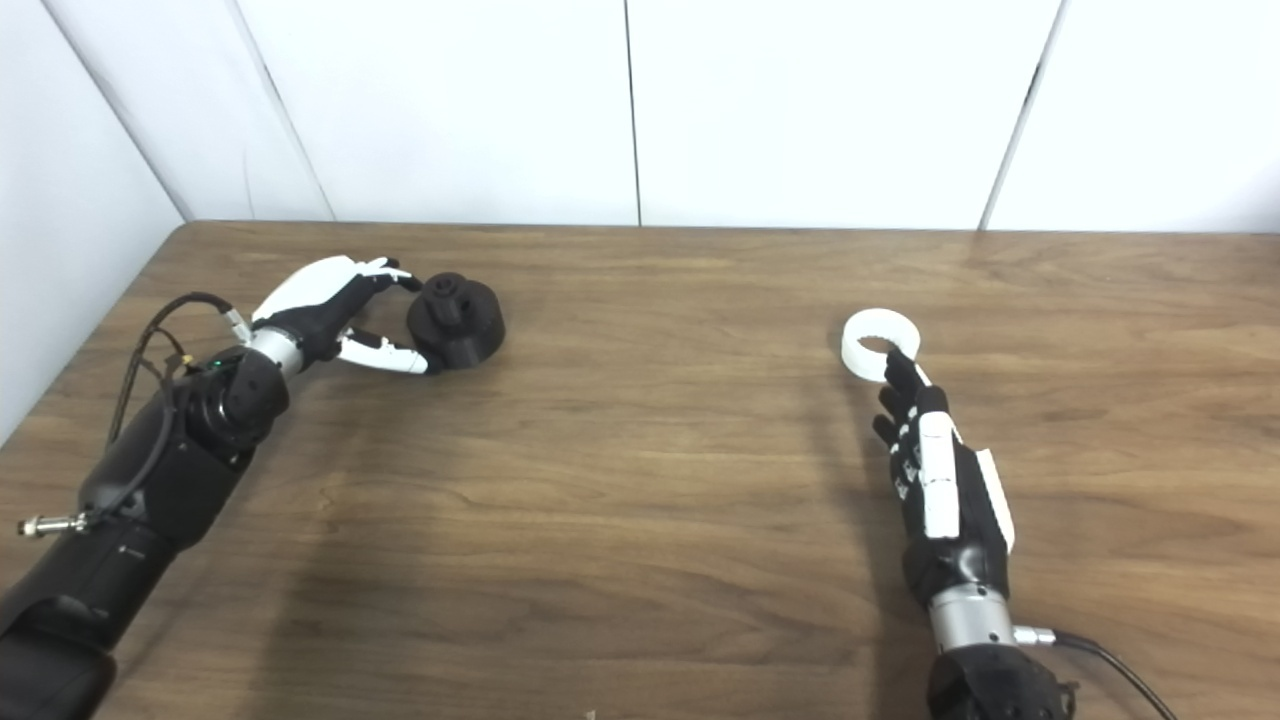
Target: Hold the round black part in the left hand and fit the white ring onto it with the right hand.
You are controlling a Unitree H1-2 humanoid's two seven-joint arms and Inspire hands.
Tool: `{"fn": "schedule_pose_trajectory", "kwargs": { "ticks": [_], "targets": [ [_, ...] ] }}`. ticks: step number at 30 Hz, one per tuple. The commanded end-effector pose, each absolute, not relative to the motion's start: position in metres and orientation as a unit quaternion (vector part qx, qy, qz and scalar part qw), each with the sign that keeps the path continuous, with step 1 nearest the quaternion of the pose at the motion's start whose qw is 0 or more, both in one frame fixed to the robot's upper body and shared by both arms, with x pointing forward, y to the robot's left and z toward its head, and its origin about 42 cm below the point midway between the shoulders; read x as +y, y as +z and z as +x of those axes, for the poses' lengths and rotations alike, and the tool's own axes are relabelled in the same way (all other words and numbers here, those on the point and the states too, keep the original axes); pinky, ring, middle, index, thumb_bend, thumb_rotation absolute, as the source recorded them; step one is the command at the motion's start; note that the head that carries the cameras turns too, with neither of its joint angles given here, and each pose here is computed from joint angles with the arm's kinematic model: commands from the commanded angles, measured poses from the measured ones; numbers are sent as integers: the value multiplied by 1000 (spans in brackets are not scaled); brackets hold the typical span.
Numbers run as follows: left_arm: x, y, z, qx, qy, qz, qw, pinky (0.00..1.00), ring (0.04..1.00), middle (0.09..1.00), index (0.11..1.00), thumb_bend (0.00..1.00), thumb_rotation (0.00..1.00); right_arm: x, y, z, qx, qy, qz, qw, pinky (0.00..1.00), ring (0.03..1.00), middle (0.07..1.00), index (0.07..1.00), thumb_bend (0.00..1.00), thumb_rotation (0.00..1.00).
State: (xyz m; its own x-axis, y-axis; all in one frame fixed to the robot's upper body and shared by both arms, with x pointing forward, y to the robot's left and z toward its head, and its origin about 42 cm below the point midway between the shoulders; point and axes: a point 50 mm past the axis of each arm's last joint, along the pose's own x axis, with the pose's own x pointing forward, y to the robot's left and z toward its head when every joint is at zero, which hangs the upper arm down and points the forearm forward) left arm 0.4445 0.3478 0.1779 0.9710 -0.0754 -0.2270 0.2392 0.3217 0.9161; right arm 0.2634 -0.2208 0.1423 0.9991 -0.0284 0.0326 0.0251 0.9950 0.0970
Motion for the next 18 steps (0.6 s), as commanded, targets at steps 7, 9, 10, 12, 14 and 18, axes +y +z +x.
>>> {"fn": "schedule_pose_trajectory", "kwargs": {
  "ticks": [7, 9, 10, 12, 14, 18],
  "targets": [
    [338, 213, 463, 26, -84, 590, 802, 900, 1000, 1000, 873, 966, 497, -217, 143, 252, -34, -22, 56, 998, 947, 964, 955, 914, 535, 1000],
    [337, 214, 464, 27, -86, 592, 801, 898, 1000, 1000, 877, 975, 502, -217, 143, 252, -34, -23, 58, 997, 949, 964, 955, 916, 536, 1000],
    [336, 214, 464, 25, -87, 592, 801, 894, 1000, 1000, 877, 980, 499, -217, 142, 252, -35, -23, 60, 997, 952, 966, 956, 917, 536, 1000],
    [335, 214, 464, 23, -88, 591, 801, 886, 1000, 1000, 876, 988, 499, -217, 142, 252, -35, -23, 63, 997, 950, 966, 956, 918, 536, 1000],
    [334, 214, 464, 24, -91, 591, 801, 882, 1000, 1000, 877, 994, 506, -217, 142, 252, -34, -24, 63, 997, 950, 963, 955, 918, 535, 1000],
    [332, 215, 464, 27, -95, 593, 799, 872, 1000, 1000, 878, 1000, 518, -216, 142, 252, -33, -26, 69, 997, 955, 965, 955, 916, 531, 1000]
  ]
}}
